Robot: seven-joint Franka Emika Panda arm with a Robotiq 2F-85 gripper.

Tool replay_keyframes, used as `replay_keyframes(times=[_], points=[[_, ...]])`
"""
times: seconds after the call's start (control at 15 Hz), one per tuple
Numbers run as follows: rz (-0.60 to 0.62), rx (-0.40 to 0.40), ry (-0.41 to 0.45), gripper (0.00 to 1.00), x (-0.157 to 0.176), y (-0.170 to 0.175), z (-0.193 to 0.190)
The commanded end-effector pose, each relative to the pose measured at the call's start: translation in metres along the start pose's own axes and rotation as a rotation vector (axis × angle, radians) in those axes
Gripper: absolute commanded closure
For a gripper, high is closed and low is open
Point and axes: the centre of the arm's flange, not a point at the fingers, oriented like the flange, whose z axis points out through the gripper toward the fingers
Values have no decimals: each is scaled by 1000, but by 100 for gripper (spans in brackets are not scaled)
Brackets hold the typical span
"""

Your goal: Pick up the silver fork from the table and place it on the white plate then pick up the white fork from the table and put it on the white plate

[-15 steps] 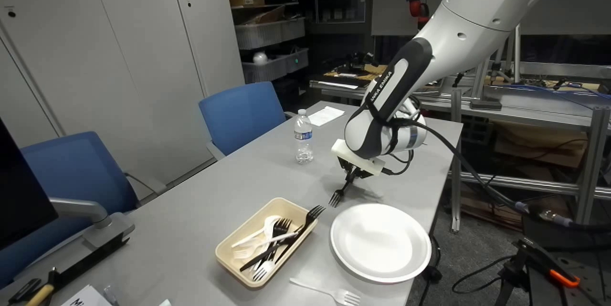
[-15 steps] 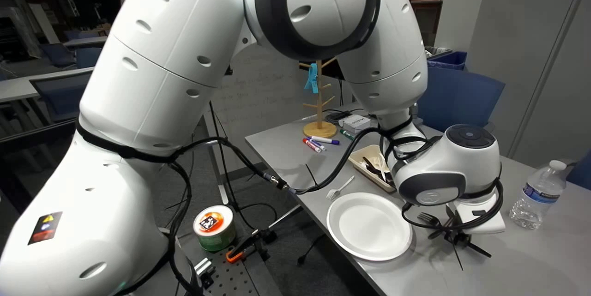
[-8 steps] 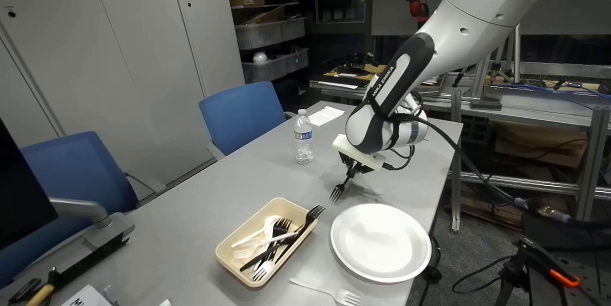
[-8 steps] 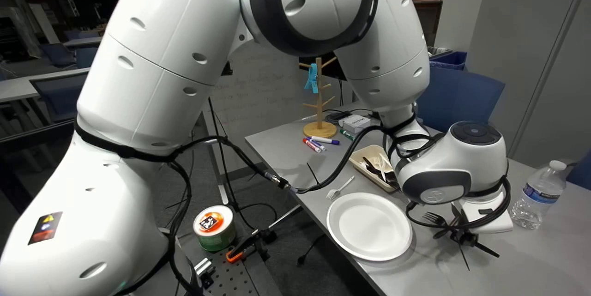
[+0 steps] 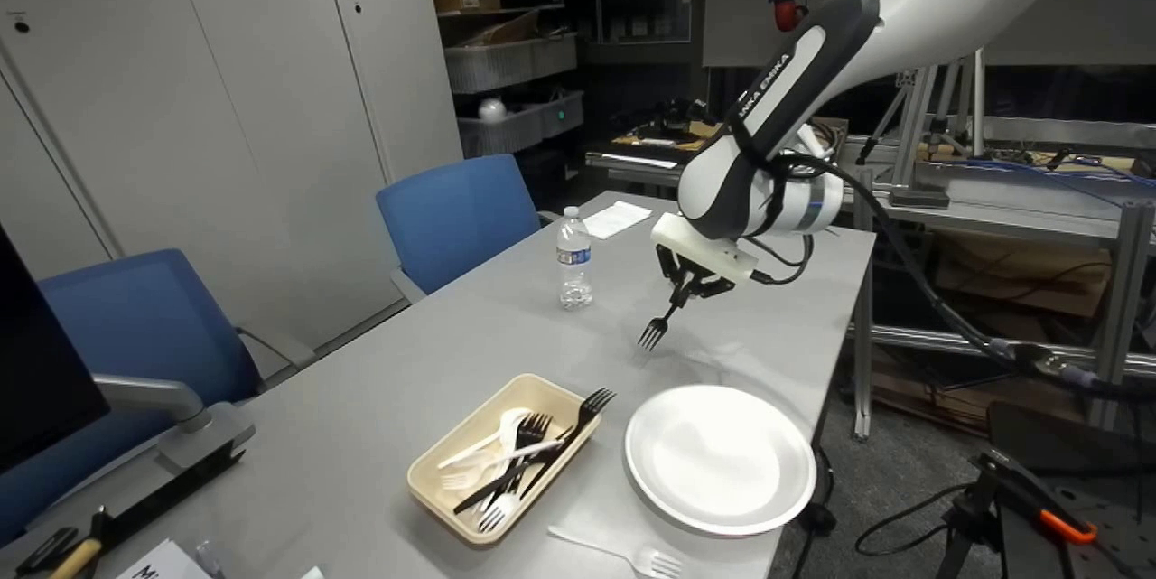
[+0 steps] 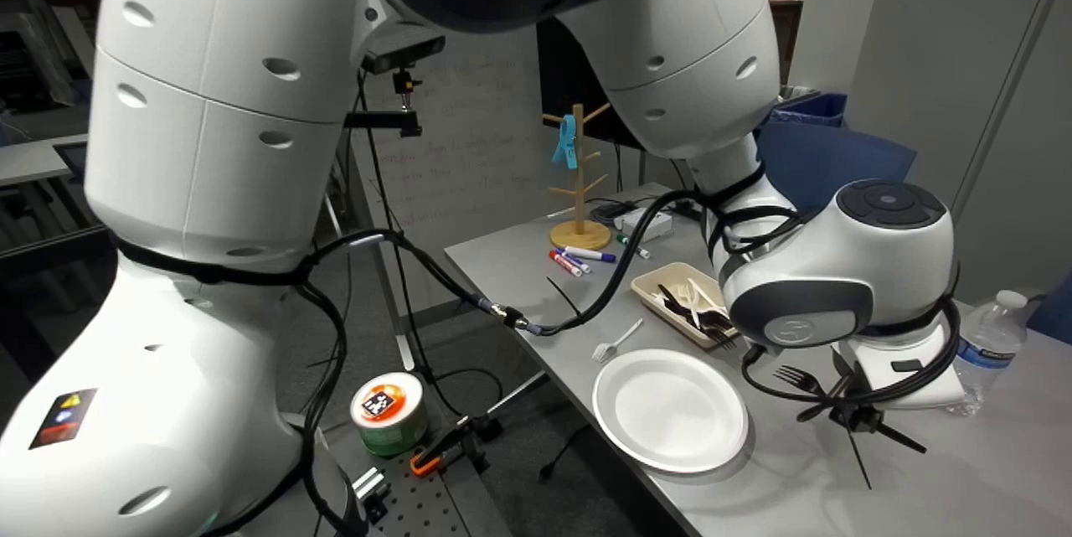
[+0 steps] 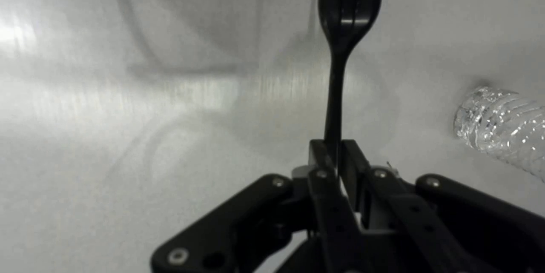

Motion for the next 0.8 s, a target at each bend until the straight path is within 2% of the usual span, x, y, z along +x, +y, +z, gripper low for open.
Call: replay_keyframes(times=[0.0, 0.4, 0.73], points=[[-41, -36, -88, 97, -18, 28, -25], [-105, -115, -151, 97, -40, 45, -30], [-120, -159, -171, 97, -67, 57, 0]])
